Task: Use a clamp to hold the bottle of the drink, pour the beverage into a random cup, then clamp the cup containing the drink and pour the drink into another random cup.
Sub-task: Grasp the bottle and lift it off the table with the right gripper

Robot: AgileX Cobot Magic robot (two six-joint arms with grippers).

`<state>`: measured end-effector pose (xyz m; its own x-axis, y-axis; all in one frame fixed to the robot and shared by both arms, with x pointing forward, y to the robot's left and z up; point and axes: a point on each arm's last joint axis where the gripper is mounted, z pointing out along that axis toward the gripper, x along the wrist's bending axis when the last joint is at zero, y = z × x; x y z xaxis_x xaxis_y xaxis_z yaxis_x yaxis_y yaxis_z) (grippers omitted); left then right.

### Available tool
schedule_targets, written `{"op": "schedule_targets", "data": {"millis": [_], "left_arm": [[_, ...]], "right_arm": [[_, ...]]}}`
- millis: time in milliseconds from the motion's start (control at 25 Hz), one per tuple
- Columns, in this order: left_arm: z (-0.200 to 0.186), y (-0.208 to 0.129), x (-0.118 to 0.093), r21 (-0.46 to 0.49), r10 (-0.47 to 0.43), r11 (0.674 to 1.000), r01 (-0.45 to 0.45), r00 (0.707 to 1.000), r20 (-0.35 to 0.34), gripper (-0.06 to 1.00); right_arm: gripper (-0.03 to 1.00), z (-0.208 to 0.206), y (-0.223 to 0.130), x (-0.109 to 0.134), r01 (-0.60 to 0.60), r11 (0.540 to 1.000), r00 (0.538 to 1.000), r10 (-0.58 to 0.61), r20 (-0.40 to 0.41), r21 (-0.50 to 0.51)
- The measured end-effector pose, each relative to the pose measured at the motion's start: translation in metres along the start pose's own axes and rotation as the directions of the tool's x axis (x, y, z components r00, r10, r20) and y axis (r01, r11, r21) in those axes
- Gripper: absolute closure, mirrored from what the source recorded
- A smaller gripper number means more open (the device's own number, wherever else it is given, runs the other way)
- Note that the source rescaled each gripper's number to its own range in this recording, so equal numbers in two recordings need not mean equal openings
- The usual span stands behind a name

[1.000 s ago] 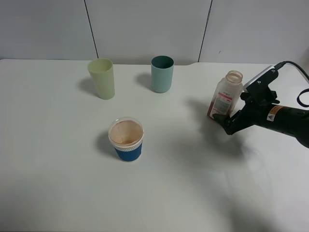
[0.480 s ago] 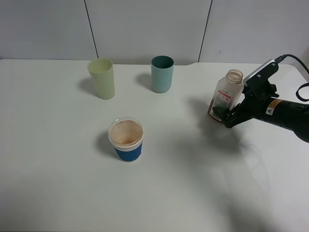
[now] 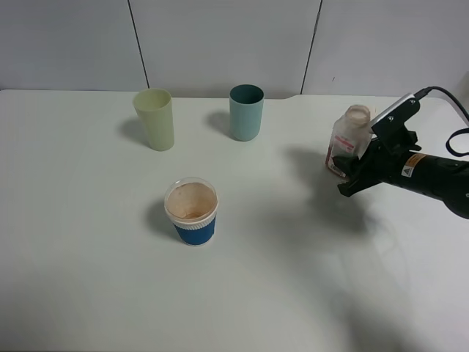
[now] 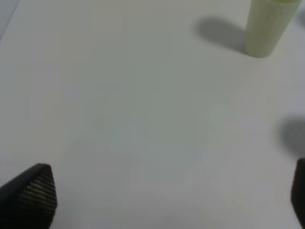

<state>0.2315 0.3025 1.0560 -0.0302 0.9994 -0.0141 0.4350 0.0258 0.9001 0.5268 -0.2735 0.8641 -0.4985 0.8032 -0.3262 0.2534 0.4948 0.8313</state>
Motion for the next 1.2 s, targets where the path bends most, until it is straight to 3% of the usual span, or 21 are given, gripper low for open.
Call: {"op": "schedule_targets", "data": {"millis": [520,840,1200], "left_arm": [[0.0,0.0,0.0,0.0,0.0,1.0,0.0,1.0,0.0,-0.06],[0.0,0.0,0.0,0.0,0.0,1.0,0.0,1.0,0.0,-0.06],[0.0,0.0,0.0,0.0,0.0,1.0,0.0,1.0,0.0,-0.06]], "right_arm": [[0.95,0.002,0.0,0.001,0.025,1.0,1.0,-0.025,-0.001,-0.009],[0.95,0.009,0.006,0.012,-0.092,0.996,0.995,0.092,0.029,0.021],[0.95,0.013,0.017,0.03,-0.139,0.988,0.99,0.137,0.042,0.063]]}}
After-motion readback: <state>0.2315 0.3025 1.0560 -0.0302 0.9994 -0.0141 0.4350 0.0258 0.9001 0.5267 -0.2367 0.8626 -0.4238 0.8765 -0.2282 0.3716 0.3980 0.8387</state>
